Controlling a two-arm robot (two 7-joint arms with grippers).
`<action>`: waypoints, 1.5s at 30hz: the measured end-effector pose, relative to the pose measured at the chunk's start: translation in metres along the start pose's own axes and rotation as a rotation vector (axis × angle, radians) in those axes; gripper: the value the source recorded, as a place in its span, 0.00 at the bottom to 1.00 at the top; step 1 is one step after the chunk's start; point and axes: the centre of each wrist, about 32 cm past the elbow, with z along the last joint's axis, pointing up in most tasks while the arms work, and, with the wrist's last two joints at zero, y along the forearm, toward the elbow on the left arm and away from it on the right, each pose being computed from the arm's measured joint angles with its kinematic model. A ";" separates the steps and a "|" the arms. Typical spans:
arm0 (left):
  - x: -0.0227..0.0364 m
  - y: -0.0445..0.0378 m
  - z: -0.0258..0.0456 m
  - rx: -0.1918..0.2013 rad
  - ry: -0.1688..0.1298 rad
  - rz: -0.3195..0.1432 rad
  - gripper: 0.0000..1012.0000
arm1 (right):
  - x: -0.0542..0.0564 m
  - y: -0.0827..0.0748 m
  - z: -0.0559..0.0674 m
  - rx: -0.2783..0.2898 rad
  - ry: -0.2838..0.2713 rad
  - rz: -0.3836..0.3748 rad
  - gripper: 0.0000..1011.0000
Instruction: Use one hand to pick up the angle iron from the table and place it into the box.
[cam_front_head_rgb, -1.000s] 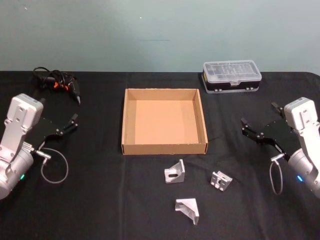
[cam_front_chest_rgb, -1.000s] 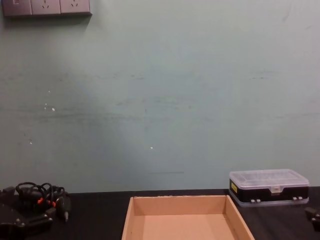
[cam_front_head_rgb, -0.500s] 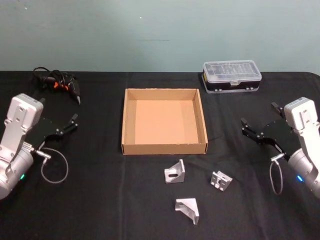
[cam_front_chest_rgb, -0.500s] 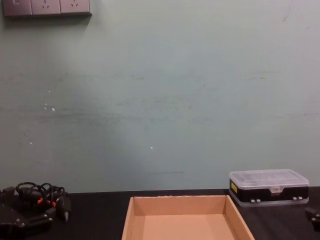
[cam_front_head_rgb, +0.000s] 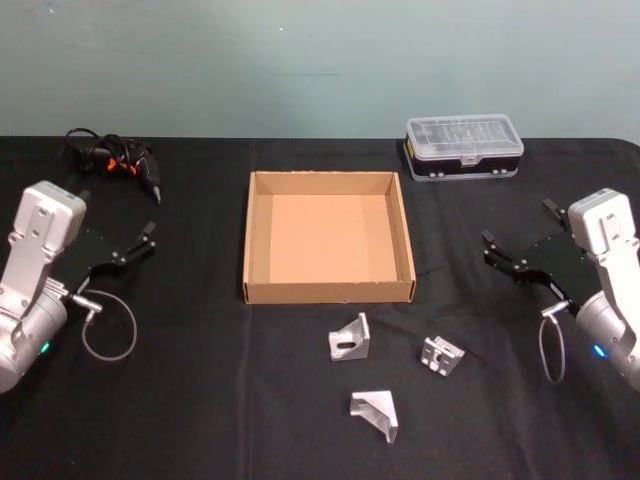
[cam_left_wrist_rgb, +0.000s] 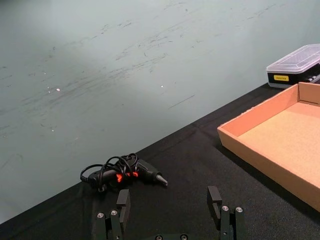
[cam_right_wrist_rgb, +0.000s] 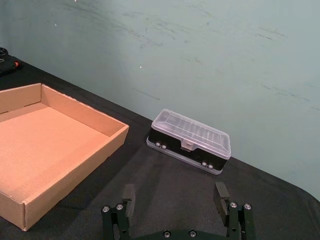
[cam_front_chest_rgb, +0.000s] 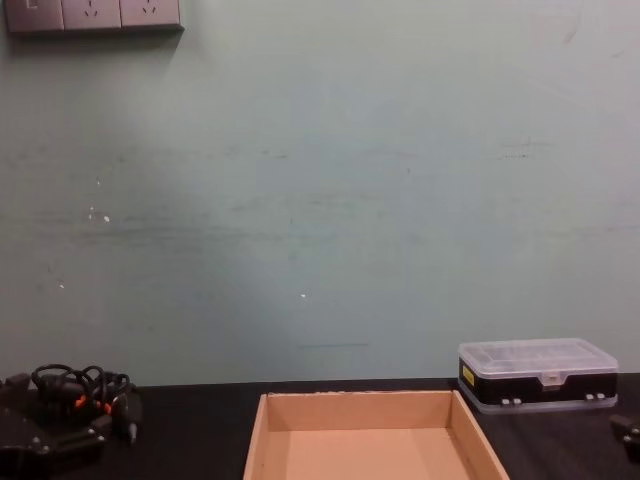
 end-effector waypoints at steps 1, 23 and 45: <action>0.0000 0.0000 0.0000 0.000 0.000 0.000 1.00 | 0.000 0.000 0.000 0.000 0.000 0.000 0.99; 0.0000 0.0000 0.0000 0.000 0.000 0.000 1.00 | -0.005 -0.059 0.053 -0.071 0.154 0.219 0.99; 0.0000 0.0000 0.0000 0.000 0.000 0.000 1.00 | -0.035 -0.057 0.085 -0.363 0.091 0.399 0.99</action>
